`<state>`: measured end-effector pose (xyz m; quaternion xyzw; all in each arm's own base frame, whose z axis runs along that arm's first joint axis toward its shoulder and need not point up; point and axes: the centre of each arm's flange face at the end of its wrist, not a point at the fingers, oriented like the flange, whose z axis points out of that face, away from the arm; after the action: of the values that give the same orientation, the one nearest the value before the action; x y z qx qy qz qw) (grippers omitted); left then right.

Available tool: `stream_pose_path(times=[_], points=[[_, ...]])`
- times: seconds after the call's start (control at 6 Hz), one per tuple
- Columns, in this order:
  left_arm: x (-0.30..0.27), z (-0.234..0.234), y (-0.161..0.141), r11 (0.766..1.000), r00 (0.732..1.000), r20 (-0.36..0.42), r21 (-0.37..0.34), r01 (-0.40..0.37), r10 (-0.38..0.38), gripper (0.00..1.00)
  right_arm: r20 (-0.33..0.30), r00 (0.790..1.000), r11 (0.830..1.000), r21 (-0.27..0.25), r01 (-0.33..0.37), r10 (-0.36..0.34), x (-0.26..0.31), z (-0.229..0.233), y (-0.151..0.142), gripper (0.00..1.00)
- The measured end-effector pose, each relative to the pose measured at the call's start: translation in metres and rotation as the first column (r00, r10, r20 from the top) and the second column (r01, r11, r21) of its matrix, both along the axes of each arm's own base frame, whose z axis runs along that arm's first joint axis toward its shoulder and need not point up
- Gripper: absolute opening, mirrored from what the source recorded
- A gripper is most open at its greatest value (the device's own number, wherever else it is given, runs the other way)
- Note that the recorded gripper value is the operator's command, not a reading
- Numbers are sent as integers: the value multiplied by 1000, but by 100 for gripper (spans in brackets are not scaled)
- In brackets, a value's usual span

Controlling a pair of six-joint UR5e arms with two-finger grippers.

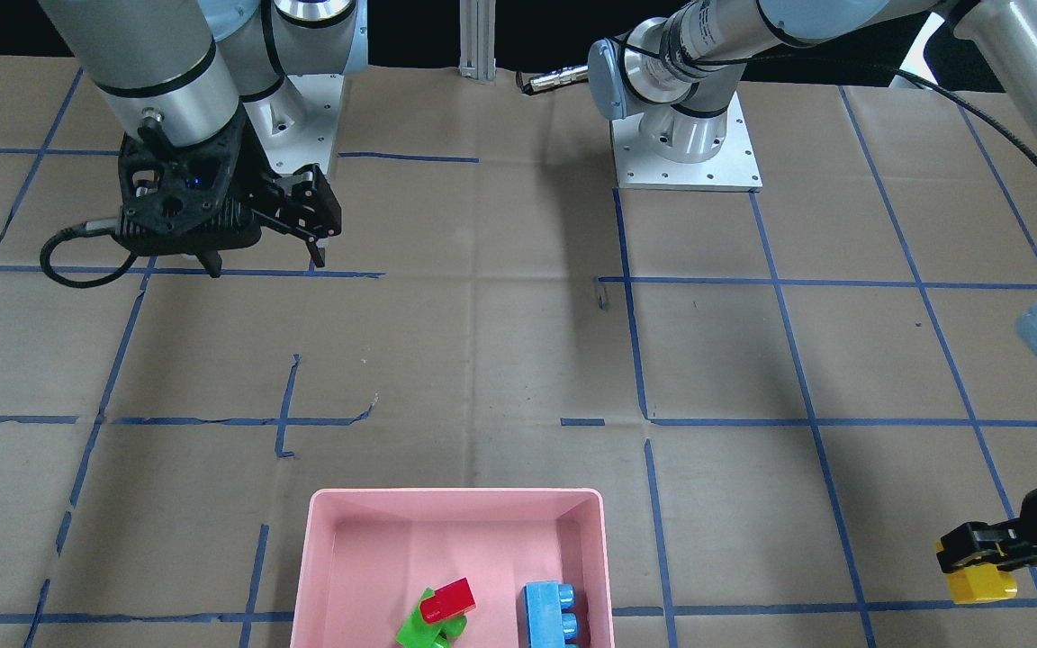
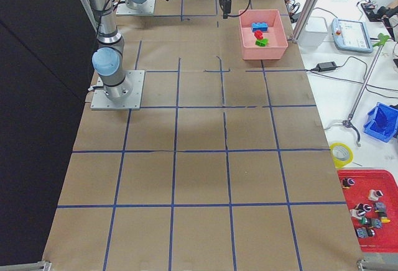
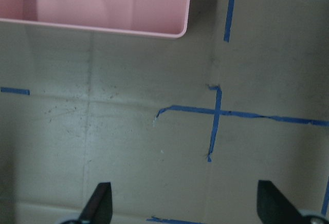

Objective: Put all blocks into box

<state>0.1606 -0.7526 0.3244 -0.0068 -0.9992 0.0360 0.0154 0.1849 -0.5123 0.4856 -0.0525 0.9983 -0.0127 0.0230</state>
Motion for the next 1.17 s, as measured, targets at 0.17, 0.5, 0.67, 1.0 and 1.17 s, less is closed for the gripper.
stream_pose_path(times=[0.17, 0.5, 0.67, 1.0, 1.17], points=[[-9, 38, 0, 1000, 1000, -12, 27, 6, -6, 16, -2, 1000, 1000, 7, 4, -4, -2, -2, 22, 100], [-80, 73, -7, 999, 1000, -13, 32, -4, 4, 16, -4, 999, 999, 20, 42, -42, -7, -5, 42, 100], [-146, 80, -13, 998, 998, -16, 28, -54, 55, 16, -5, 999, 998, 26, 54, -54, -11, -8, 44, 100], [-295, 79, -9, 990, 989, -32, 21, -142, 142, 16, -7, 997, 997, 27, 75, -75, -24, -8, 40, 100], [-360, 67, -2, 990, 989, -35, 18, -143, 144, 16, -9, 996, 996, 26, 84, -84, -29, -8, 39, 100]])
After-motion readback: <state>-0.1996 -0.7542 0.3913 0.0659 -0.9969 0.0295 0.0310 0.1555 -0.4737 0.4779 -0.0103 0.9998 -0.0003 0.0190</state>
